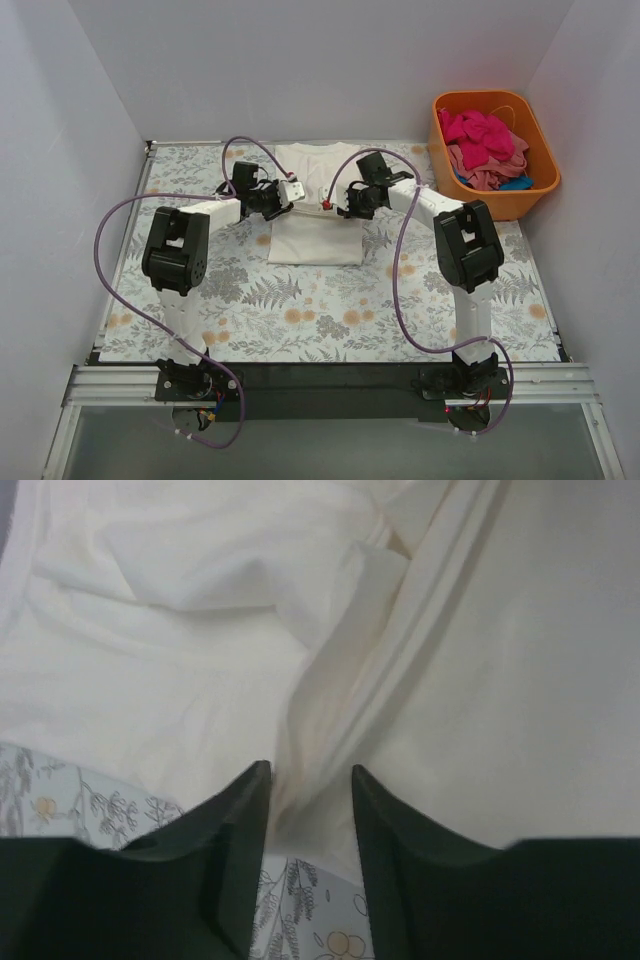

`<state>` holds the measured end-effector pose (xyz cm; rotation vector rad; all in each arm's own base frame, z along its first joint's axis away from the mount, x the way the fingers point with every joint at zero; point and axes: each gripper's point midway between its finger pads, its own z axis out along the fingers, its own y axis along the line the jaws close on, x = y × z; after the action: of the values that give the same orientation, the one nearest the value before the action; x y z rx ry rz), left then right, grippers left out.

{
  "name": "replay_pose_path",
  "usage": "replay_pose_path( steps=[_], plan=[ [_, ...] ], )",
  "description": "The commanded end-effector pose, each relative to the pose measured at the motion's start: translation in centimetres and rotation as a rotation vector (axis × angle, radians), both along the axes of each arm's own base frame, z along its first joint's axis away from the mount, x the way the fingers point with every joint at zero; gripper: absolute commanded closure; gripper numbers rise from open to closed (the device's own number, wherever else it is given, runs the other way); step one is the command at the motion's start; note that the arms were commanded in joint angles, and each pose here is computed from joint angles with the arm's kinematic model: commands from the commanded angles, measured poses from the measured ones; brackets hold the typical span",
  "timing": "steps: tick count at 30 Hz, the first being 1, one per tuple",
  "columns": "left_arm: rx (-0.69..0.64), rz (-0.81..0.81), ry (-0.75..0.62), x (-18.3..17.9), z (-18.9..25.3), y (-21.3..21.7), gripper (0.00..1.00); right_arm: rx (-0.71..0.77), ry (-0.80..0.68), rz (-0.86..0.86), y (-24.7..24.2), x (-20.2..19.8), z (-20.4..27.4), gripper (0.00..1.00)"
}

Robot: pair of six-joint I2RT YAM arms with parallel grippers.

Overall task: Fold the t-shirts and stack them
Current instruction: Fold the tshirt

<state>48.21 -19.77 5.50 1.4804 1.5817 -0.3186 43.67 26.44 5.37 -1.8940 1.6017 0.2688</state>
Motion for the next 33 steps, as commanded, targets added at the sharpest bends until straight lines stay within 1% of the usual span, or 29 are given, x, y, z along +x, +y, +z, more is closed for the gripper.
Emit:
replay_pose_path(
  steps=[1,2,3,4,5,6,7,8,9,10,11,12,13,14,15,16,17,18,19,20,21,22,23,24,25,28,29,30,33],
  plan=[
    [-0.015,0.096,-0.061,2.9,2.3,1.3,0.59,-0.010,-0.074,-0.070,-0.9,2.7,1.4,0.71],
    [-0.029,0.120,-0.052,3.2,2.7,1.3,0.54,-0.003,-0.093,-0.090,-0.8,3.3,2.2,0.51],
    [-0.051,0.144,-0.062,3.7,4.1,1.5,0.51,0.017,-0.098,-0.135,-0.9,3.9,3.1,0.47],
    [-0.097,0.208,-0.027,3.9,5.0,2.1,0.50,0.038,-0.113,-0.177,-1.4,4.7,4.4,0.45],
    [-0.137,0.240,-0.013,4.1,6.2,2.4,0.50,0.095,-0.106,-0.243,-1.4,5.5,6.4,0.40],
    [-0.182,0.267,-0.015,3.8,8.6,2.8,0.50,0.120,-0.100,-0.277,-1.7,5.7,7.5,0.38],
    [-0.266,0.341,0.065,3.4,9.6,3.4,0.50,0.157,-0.087,-0.300,-2.2,5.4,9.4,0.37],
    [-0.310,0.361,0.091,2.8,10.9,3.5,0.50,0.189,-0.063,-0.323,-2.3,4.9,10.5,0.32],
    [-0.348,0.374,0.147,1.3,12.4,3.5,0.50,0.233,-0.011,-0.366,-2.3,4.2,11.4,0.30],
    [-0.376,0.375,0.193,0.1,13.1,3.2,0.50,0.280,0.048,-0.366,-1.8,2.5,12.8,0.29],
    [-0.452,0.361,0.304,-1.8,13.8,2.1,0.50,0.310,0.104,-0.378,-1.5,1.3,13.1,0.29],
    [-0.482,0.372,0.397,-3.7,12.9,1.6,0.49,0.352,0.222,-0.432,-1.0,-0.4,12.7,0.29],
    [-0.527,0.352,0.442,-5.2,14.2,0.9,0.49,0.410,0.315,-0.403,0.0,-2.2,13.5,0.29],
    [-0.592,0.347,0.583,-7.2,14.3,-0.2,0.49,0.431,0.390,-0.404,0.5,-3.6,13.4,0.30],
    [-0.612,0.342,0.649,-8.4,14.1,-0.8,0.47,0.449,0.467,-0.413,1.0,-4.8,13.0,0.32],
    [-0.624,0.342,0.736,-10.2,13.1,-1.7,0.47,0.469,0.596,-0.407,2.0,-7.1,12.3,0.33],
    [-0.640,0.342,0.791,-11.2,12.7,-2.3,0.47,0.478,0.651,-0.404,2.5,-8.2,12.1,0.36],
    [-0.689,0.348,0.855,-11.8,13.1,-3.0,0.47,0.482,0.700,-0.397,2.9,-9.1,11.7,0.38],
    [-0.691,0.373,0.931,-13.2,11.2,-3.5,0.47,0.477,0.775,-0.383,3.7,-10.7,10.5,0.39],
    [-0.712,0.370,0.959,-13.4,10.9,-3.9,0.48,0.486,0.860,-0.421,4.2,-11.6,10.2,0.42],
    [-0.746,0.387,1.013,-13.6,10.8,-4.3,0.48,0.526,0.868,-0.403,5.0,-11.4,10.2,0.43],
    [-0.747,0.402,1.058,-14.1,9.8,-4.6,0.49,0.518,0.955,-0.416,5.3,-12.8,8.7,0.45],
    [-0.759,0.409,1.086,-14.1,9.0,-4.9,0.49,0.520,1.014,-0.444,5.5,-13.2,8.3,0.47],
    [-0.777,0.432,1.138,-14.3,8.6,-5.1,0.49,0.519,1.033,-0.443,5.9,-13.3,7.3,0.49],
    [-0.788,0.440,1.159,-14.4,8.2,-5.2,0.49,0.513,1.048,-0.455,6.0,-13.4,6.5,0.50],
    [-0.774,0.518,1.212,-14.3,4.8,-4.8,0.50,0.477,1.095,-0.530,5.2,-13.4,2.6,0.52],
    [-0.765,0.553,1.235,-14.3,3.2,-4.3,0.51,0.457,1.118,-0.569,4.4,-13.4,0.7,0.53],
    [-0.764,0.572,1.242,-14.2,2.5,-4.0,0.50,0.456,1.124,-0.581,4.1,-13.4,0.4,0.53],
    [-0.756,0.635,1.300,-14.3,-0.1,-2.6,0.50,0.430,1.168,-0.677,2.0,-13.2,-3.0,0.53]
  ],
)
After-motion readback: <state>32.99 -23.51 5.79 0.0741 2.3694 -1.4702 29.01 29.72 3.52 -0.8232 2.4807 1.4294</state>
